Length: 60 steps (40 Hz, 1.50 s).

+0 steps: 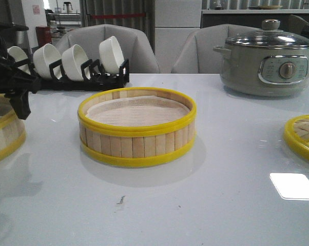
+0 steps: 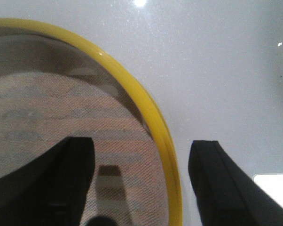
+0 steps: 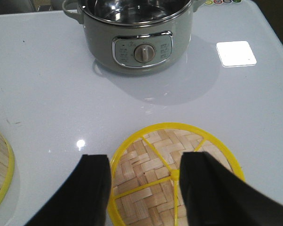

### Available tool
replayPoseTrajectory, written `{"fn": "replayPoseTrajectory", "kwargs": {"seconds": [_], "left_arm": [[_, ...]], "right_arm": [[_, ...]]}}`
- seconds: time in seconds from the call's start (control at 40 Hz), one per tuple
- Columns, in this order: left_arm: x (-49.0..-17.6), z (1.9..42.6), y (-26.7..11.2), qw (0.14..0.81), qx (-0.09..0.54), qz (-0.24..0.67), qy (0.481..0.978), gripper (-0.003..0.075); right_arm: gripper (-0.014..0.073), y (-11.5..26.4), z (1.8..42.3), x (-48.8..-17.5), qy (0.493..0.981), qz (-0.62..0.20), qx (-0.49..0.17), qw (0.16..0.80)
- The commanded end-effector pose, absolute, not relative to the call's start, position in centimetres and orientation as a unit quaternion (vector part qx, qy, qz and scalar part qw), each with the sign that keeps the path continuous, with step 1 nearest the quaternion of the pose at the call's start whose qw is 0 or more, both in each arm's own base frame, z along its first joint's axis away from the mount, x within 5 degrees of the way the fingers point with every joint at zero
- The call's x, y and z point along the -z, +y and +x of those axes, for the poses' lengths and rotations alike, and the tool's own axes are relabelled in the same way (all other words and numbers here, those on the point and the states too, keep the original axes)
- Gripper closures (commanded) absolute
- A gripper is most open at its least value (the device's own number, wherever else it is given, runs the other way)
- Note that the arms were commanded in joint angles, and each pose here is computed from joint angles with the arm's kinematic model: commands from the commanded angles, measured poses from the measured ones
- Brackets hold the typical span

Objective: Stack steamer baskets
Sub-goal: 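Lower the left gripper and grasp the rim of the nearby steamer basket, then lift the basket with the left gripper and carry it over the centre basket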

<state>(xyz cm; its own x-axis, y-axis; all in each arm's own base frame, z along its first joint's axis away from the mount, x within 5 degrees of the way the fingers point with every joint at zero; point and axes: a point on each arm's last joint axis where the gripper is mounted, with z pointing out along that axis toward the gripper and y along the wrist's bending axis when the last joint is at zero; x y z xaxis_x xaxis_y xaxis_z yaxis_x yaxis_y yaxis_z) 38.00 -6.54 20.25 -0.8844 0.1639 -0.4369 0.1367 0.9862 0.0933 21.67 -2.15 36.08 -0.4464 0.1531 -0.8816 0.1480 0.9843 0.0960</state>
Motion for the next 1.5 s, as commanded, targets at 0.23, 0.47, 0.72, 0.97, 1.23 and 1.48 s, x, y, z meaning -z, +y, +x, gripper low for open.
{"fn": "replayPoseTrajectory", "kwargs": {"seconds": [0.23, 0.47, 0.72, 0.97, 1.23, 1.48], "left_arm": [[-22.4, 38.4, -7.1, 0.267, -0.008, 0.062, 0.962, 0.0416], [-22.7, 38.5, -7.1, 0.266, -0.009, 0.060, 0.962, 0.0632], [-28.9, 39.1, -8.6, 0.327, 0.002, 0.069, 0.943, 0.0632], [-36.1, 38.1, -14.5, 0.388, 0.039, 0.125, 0.912, 0.0632], [-37.4, 34.8, -22.2, 0.401, 0.090, 0.212, 0.887, 0.0632], [-34.3, 33.3, -27.9, 0.375, 0.110, 0.272, 0.880, 0.0632]], "right_arm": [[0.0152, -2.2, 21.7, -38.2, 0.818, 0.079, 0.005, 0.570], [0.0152, -2.2, 21.7, -38.2, 0.818, 0.079, 0.005, 0.570], [0.0152, -2.2, 21.7, -38.2, 0.817, 0.079, 0.005, 0.571], [0.0152, -2.2, 21.7, -38.2, 0.817, 0.079, 0.005, 0.572], [0.0152, -2.2, 21.7, -38.2, 0.817, 0.079, 0.005, 0.572], [0.0152, -2.2, 21.7, -38.2, 0.817, 0.079, 0.005, 0.571]]}}
